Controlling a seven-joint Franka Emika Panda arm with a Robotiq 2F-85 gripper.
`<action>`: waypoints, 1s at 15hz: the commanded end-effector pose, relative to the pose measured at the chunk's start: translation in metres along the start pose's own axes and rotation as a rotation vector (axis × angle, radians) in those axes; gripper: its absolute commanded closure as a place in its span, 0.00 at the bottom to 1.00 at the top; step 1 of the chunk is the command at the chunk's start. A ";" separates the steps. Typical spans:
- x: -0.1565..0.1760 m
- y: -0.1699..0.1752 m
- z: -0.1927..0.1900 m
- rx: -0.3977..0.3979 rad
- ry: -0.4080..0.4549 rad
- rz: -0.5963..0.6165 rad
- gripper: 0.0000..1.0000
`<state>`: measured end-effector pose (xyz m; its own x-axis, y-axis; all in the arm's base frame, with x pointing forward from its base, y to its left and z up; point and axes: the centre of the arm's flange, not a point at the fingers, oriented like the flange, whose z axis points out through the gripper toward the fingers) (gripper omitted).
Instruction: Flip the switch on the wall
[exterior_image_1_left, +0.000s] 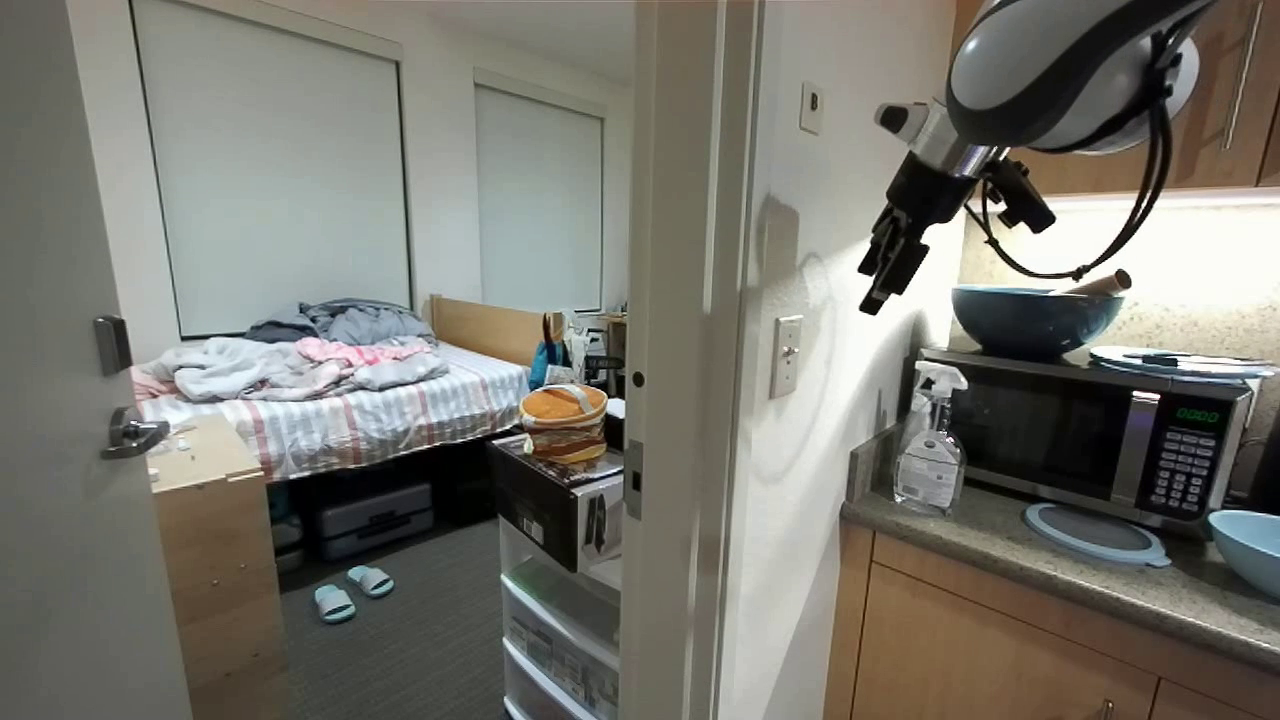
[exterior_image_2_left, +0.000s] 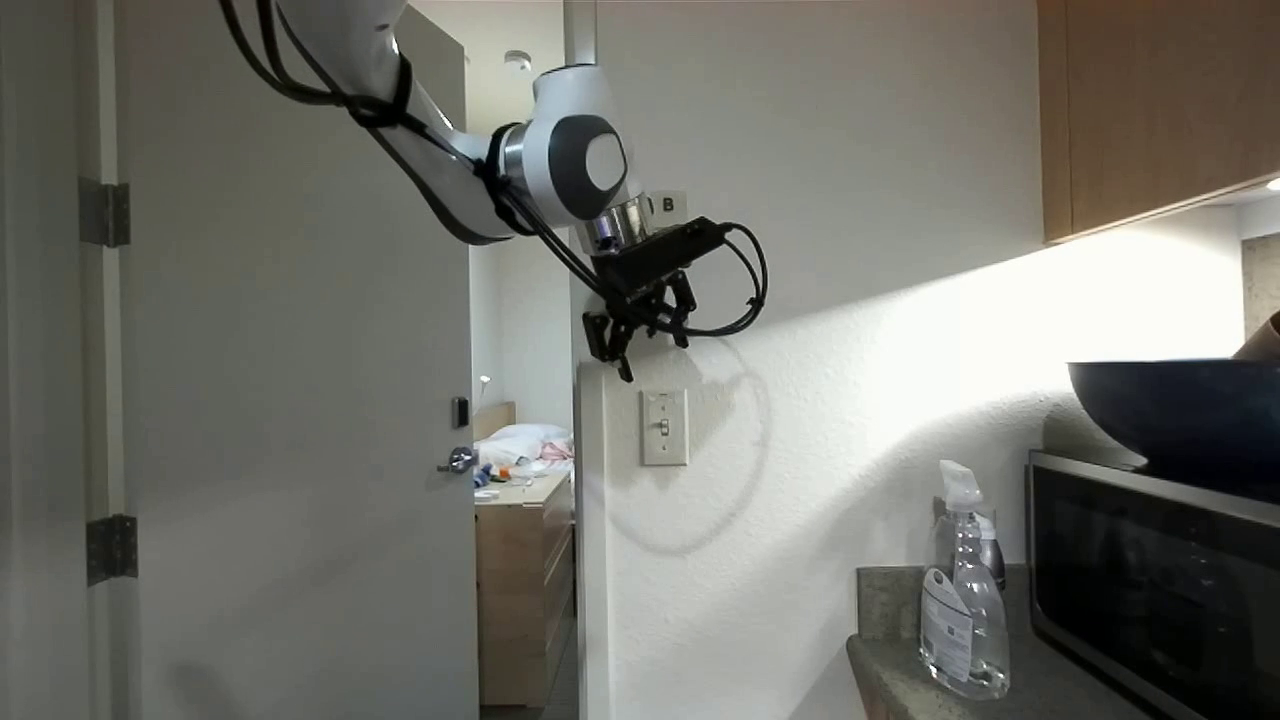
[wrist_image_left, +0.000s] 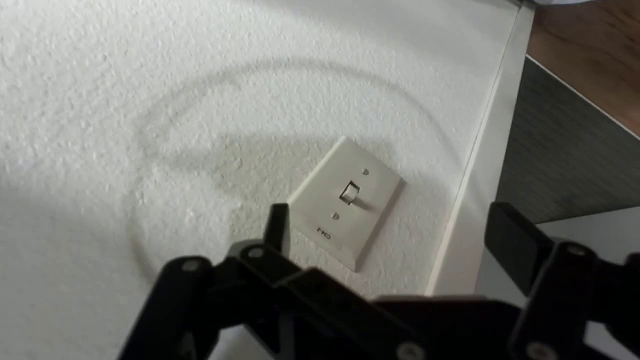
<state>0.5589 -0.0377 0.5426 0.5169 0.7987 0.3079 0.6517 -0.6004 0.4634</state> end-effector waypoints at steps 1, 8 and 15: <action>0.002 0.001 0.001 0.001 0.006 -0.011 0.00; 0.000 0.002 0.053 0.105 -0.016 -0.026 0.00; -0.003 -0.006 0.074 0.120 -0.029 -0.010 0.00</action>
<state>0.5953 -0.0394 0.4774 0.5247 0.8043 0.2790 0.7181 -0.5942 0.3625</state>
